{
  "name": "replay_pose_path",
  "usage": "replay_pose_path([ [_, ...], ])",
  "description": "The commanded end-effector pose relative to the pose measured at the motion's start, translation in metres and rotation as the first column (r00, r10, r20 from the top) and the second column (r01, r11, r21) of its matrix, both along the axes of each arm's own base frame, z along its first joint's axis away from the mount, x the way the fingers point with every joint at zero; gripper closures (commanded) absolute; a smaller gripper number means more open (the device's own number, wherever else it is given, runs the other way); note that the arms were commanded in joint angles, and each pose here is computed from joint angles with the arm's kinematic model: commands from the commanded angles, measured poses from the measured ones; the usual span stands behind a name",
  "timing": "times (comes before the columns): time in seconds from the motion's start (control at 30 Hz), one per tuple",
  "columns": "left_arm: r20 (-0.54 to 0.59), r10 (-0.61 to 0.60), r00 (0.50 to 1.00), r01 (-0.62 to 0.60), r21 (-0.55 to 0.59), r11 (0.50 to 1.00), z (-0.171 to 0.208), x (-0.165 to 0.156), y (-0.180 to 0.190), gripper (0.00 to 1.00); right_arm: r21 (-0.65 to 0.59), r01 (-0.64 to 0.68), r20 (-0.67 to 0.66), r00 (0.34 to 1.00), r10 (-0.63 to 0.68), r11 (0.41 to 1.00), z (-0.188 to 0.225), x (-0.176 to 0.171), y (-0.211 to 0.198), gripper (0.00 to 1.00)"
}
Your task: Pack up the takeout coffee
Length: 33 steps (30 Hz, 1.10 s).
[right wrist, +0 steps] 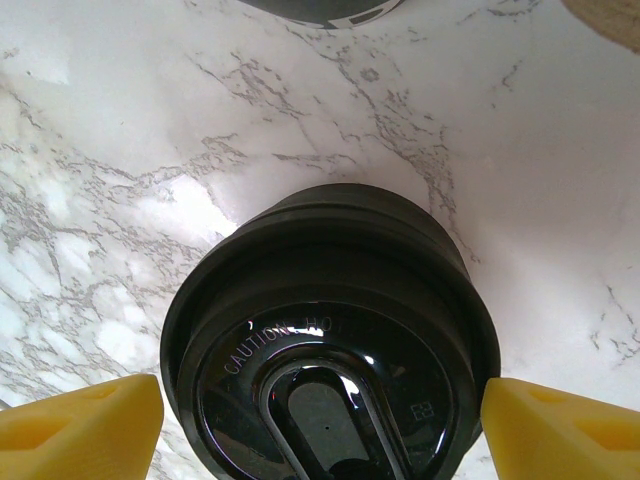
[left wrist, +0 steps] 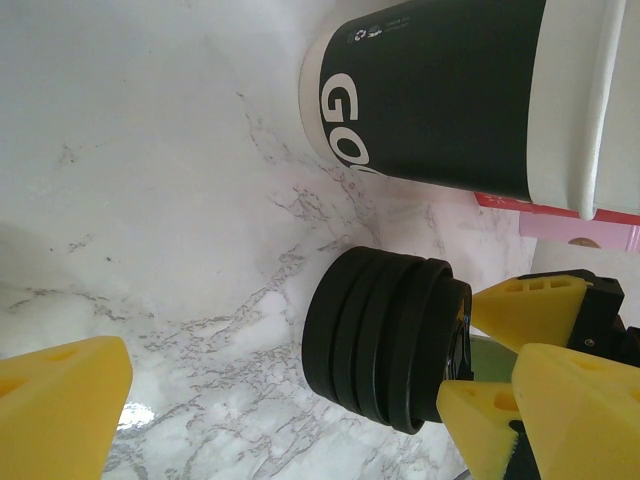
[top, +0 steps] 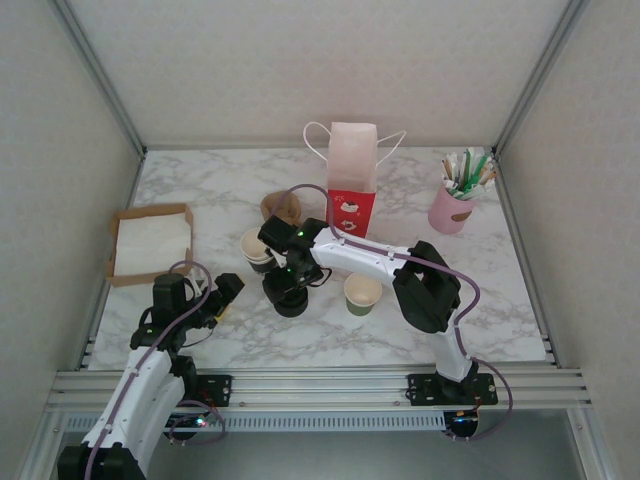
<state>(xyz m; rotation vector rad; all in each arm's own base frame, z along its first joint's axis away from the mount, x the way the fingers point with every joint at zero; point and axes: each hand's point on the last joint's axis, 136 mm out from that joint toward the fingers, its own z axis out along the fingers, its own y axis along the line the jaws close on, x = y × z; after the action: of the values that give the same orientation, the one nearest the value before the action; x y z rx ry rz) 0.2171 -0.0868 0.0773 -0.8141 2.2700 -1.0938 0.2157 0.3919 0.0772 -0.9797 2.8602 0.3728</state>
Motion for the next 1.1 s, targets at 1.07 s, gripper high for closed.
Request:
replay_pose_path([
  [1.07, 0.022, -0.013, 1.000, 0.014, -0.004, 1.000, 0.0009, 0.0013, -0.0007, 0.03, -0.083, -0.039, 0.019, 0.999, 0.041, 0.996, -0.0148, -0.0138, -0.0075, 0.21],
])
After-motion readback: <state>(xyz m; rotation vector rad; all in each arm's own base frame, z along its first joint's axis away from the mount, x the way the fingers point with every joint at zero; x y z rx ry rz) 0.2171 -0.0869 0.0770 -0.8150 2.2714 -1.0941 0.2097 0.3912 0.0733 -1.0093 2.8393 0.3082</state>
